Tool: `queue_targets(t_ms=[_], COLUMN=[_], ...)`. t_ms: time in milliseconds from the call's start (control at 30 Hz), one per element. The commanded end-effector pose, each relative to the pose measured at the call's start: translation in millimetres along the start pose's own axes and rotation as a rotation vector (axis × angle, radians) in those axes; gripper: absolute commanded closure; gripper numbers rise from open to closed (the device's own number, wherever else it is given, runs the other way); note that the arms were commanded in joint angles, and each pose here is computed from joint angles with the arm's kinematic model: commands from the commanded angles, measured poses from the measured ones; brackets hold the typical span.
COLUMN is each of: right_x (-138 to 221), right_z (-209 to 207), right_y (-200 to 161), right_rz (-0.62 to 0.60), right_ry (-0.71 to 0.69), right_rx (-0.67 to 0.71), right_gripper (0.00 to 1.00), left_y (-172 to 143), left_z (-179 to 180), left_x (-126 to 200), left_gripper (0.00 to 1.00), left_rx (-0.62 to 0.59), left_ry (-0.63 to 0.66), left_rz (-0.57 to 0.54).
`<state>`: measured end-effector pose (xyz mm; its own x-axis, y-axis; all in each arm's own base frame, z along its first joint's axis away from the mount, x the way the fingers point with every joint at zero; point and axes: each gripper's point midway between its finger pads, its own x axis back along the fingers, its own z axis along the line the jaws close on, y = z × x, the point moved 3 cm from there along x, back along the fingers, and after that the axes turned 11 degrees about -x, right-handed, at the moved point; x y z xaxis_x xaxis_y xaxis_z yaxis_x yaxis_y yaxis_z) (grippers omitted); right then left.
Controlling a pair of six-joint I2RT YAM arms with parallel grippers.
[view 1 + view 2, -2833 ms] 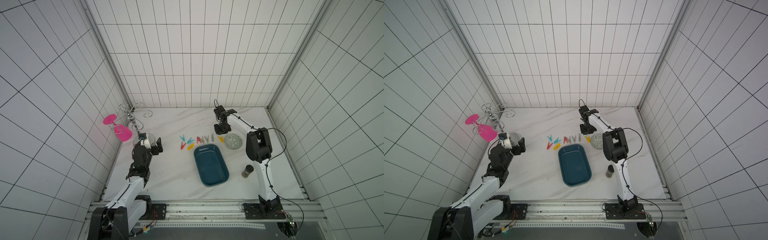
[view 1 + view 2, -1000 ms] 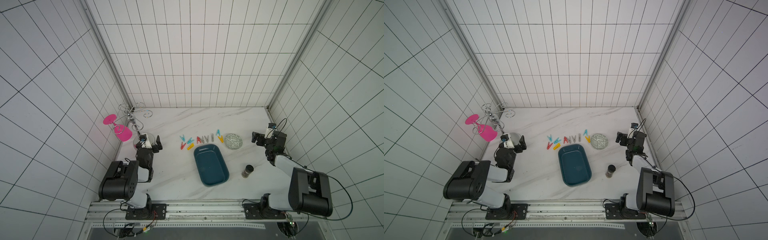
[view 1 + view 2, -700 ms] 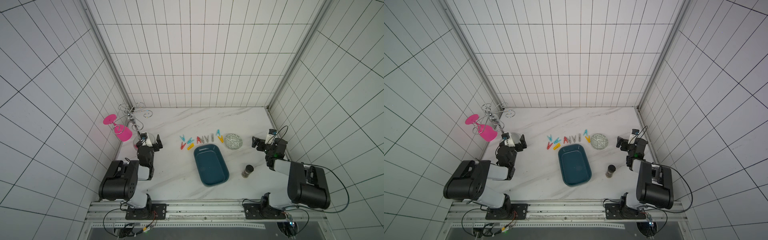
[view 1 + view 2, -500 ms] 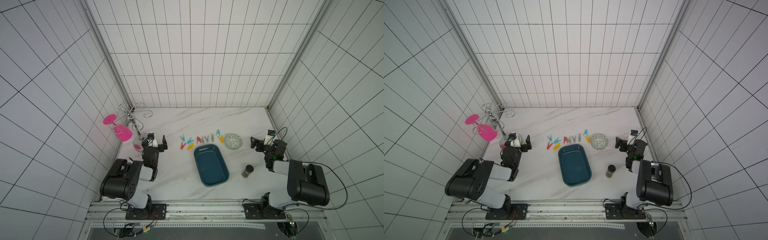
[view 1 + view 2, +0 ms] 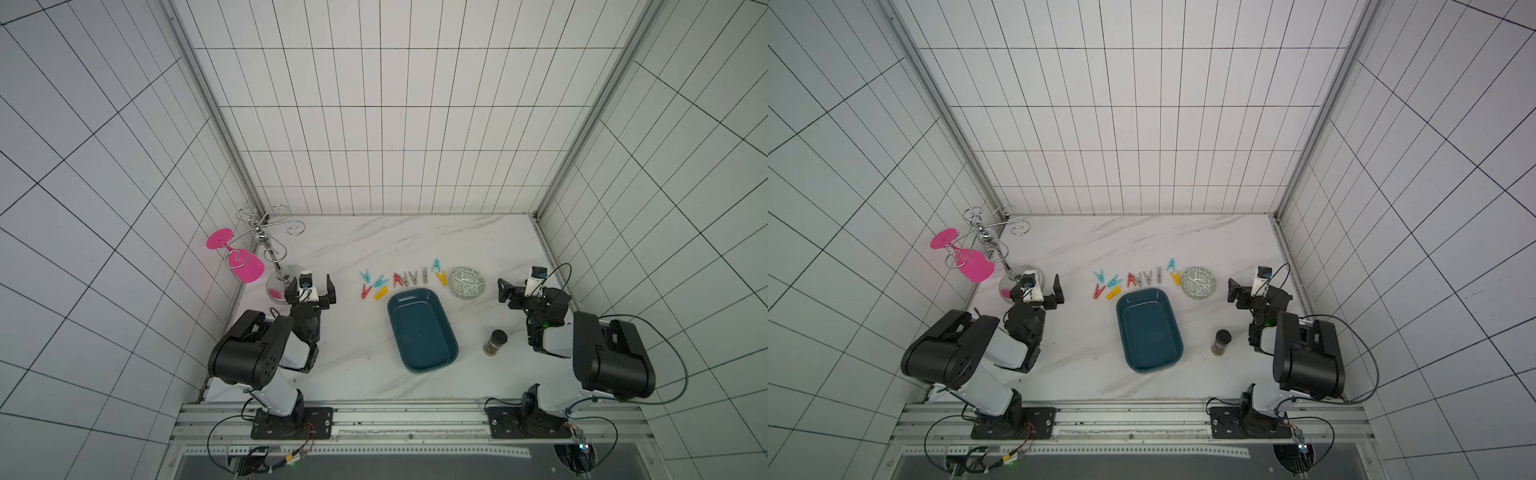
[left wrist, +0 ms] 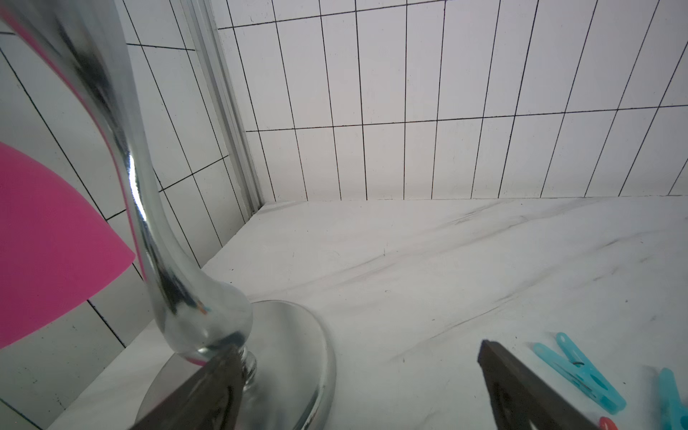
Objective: Take the clothespins out of the storage box
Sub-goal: Reset both arms
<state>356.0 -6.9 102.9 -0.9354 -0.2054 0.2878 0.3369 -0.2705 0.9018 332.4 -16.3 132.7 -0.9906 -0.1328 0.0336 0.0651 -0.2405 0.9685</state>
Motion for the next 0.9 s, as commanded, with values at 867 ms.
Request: queue_targets(t_ms=[867], right_x=[-4.1], right_z=[6.9], right_y=[8.1], right_rz=[-0.001], right_ry=[0.027], right_rx=[0.03], right_gripper=[0.02], left_y=[-12.7], left_z=[24.1], left_x=[-53.2], left_gripper=[0.01], left_rx=[0.107], left_ry=[-0.013], left_rz=[0.201])
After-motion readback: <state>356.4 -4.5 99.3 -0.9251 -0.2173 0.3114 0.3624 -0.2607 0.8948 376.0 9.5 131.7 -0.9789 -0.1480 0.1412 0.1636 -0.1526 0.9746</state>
